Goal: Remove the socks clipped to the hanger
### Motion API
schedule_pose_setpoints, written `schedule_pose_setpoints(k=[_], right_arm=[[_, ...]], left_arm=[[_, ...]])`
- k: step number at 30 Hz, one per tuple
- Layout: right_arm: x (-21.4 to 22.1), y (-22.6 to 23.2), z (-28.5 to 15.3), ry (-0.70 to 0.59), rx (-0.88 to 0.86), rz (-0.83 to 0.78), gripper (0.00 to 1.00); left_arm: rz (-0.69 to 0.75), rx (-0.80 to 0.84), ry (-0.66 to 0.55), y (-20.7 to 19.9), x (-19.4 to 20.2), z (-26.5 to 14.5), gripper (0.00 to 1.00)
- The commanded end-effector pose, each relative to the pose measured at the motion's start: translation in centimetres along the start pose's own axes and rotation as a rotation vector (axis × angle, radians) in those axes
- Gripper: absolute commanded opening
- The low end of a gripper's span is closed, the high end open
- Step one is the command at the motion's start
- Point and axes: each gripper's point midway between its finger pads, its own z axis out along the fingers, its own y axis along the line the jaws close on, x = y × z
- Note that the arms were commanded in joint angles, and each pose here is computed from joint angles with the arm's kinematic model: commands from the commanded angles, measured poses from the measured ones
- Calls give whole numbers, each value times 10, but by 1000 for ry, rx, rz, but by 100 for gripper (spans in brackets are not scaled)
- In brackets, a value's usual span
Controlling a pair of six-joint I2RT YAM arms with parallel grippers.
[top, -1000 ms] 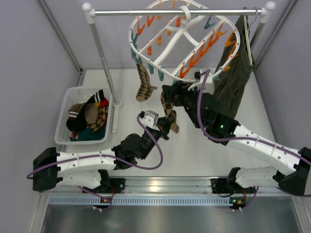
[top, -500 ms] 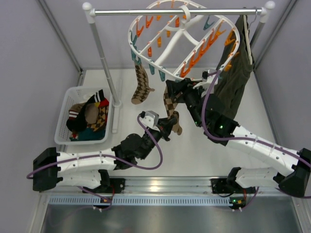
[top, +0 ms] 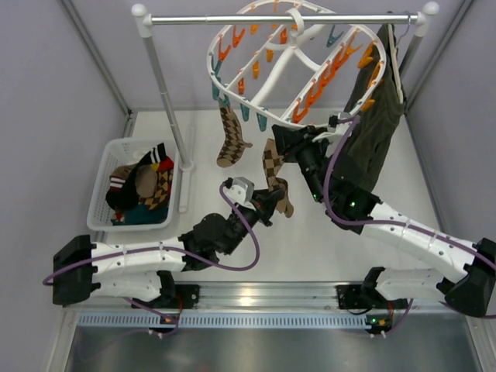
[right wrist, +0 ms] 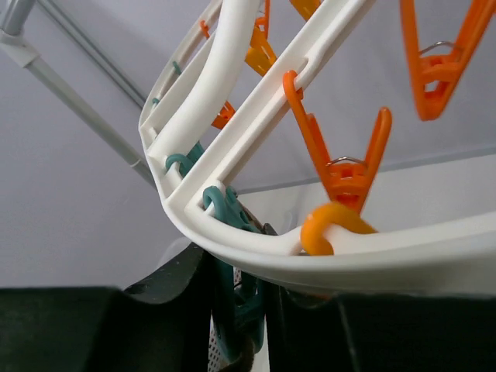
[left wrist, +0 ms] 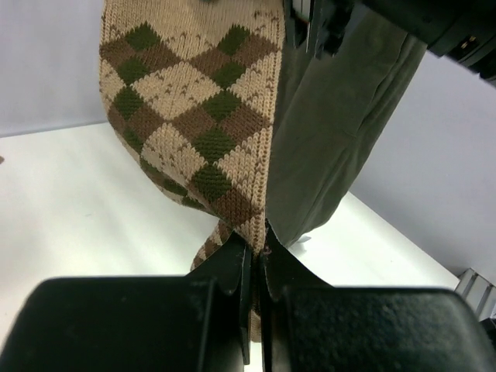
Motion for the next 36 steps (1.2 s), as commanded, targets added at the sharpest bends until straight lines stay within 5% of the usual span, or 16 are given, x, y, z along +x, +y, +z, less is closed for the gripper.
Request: schedule_pose_setpoints(k=[1,12,19,24,32,36], right_arm=[[-34,10,-2,-96,-40,61,18],[-33,11,-2,-83,-43,48,6],[-29,13,-5,-58,-68,34,14],[-28,16,-15,-29,-115,-16,45],[-34,6,-37,-7,-127,-52,72],[-35,6,-51,28,-152,-46,97]], left_arm=[[-19,13,-9,-4,-1,2,0],[19,-100,46,28,30,-12,0],[97,-376,63,84,13,-32,0],[113,-628,84,140,-28,-49,0],[89,-943,25,213,-92,-91,0],[30,-1061,37,260,-107,-105,0]])
